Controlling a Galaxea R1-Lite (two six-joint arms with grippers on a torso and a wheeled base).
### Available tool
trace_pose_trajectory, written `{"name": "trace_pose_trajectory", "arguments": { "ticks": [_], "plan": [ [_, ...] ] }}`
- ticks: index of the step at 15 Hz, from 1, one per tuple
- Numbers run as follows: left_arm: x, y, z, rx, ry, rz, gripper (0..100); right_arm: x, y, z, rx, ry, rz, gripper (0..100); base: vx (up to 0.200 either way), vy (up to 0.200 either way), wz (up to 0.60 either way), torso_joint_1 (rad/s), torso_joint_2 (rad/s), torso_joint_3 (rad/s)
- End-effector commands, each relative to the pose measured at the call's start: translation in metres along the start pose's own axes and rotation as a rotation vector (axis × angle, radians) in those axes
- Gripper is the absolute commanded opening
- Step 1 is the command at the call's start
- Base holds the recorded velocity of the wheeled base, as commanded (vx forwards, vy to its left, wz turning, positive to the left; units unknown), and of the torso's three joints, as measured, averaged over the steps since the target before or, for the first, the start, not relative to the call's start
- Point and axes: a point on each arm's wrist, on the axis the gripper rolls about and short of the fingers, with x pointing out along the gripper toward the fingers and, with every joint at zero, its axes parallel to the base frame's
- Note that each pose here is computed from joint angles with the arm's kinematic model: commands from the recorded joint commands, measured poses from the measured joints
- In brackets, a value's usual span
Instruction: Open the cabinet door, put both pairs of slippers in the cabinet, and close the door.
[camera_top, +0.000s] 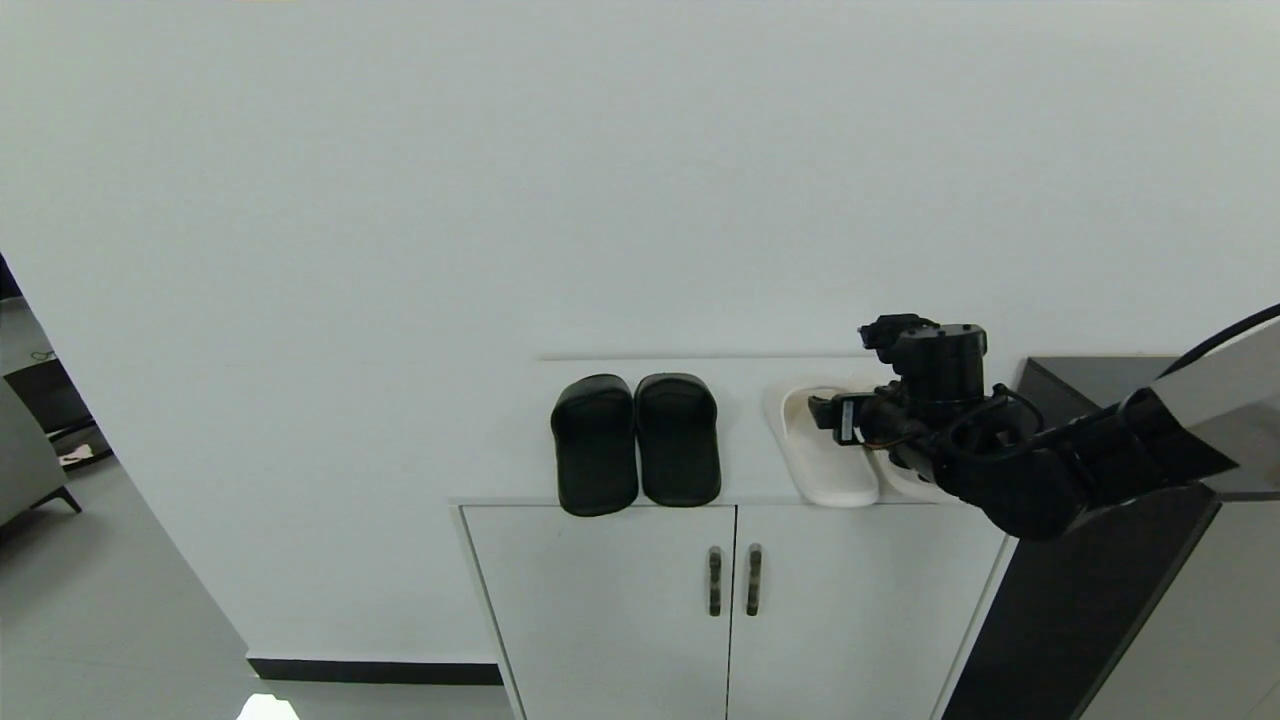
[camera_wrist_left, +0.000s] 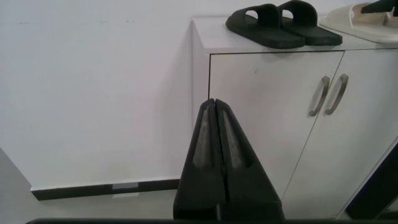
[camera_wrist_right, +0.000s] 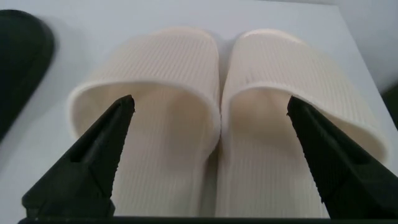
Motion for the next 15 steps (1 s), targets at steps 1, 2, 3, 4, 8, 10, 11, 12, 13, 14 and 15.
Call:
{"name": "trace_pose_trajectory", "arguments": {
  "ticks": [1, 2, 3, 4, 8, 10, 11, 12, 13, 14, 15],
  "plan": [
    [0.0, 0.0, 0.0, 0.0, 0.0, 0.0, 0, 0.014, 0.001, -0.009, -0.009, 0.016, -0.01, 100, 0.0, 0.0, 0.0, 0.0, 0.0, 0.0],
    [0.0, 0.0, 0.0, 0.0, 0.0, 0.0, 0, 0.016, 0.002, -0.01, -0.01, 0.017, -0.01, 100, 0.0, 0.0, 0.0, 0.0, 0.0, 0.0],
    [0.0, 0.0, 0.0, 0.0, 0.0, 0.0, 0, 0.022, 0.002, -0.011, -0.009, 0.014, -0.013, 100, 0.0, 0.0, 0.0, 0.0, 0.0, 0.0],
    [0.0, 0.0, 0.0, 0.0, 0.0, 0.002, 0, 0.027, 0.0, -0.011, -0.015, 0.012, -0.02, 100, 0.0, 0.0, 0.0, 0.0, 0.0, 0.0],
    [0.0, 0.0, 0.0, 0.0, 0.0, 0.002, 0, 0.042, -0.007, -0.008, -0.013, -0.004, -0.043, 0, 0.0, 0.0, 0.0, 0.0, 0.0, 0.0],
    [0.0, 0.0, 0.0, 0.0, 0.0, 0.002, 0, 0.046, -0.011, -0.005, -0.008, -0.011, -0.051, 0, 0.0, 0.0, 0.0, 0.0, 0.0, 0.0],
    [0.0, 0.0, 0.0, 0.0, 0.0, 0.002, 0, 0.047, -0.011, -0.004, -0.009, -0.005, -0.053, 0, 0.0, 0.0, 0.0, 0.0, 0.0, 0.0],
    [0.0, 0.0, 0.0, 0.0, 0.0, 0.002, 0, 0.046, -0.011, -0.003, -0.009, -0.007, -0.05, 0, 0.0, 0.0, 0.0, 0.0, 0.0, 0.0],
    [0.0, 0.0, 0.0, 0.0, 0.0, 0.002, 0, 0.046, -0.01, -0.002, -0.007, -0.01, -0.048, 0, 0.0, 0.0, 0.0, 0.0, 0.0, 0.0],
    [0.0, 0.0, 0.0, 0.0, 0.0, 0.002, 0, 0.044, -0.009, 0.0, -0.006, -0.015, -0.043, 0, 0.0, 0.0, 0.0, 0.0, 0.0, 0.0],
    [0.0, 0.0, 0.0, 0.0, 0.0, 0.002, 0, 0.039, -0.005, 0.004, -0.006, -0.024, -0.034, 0, 0.0, 0.0, 0.0, 0.0, 0.0, 0.0]
  ]
}}
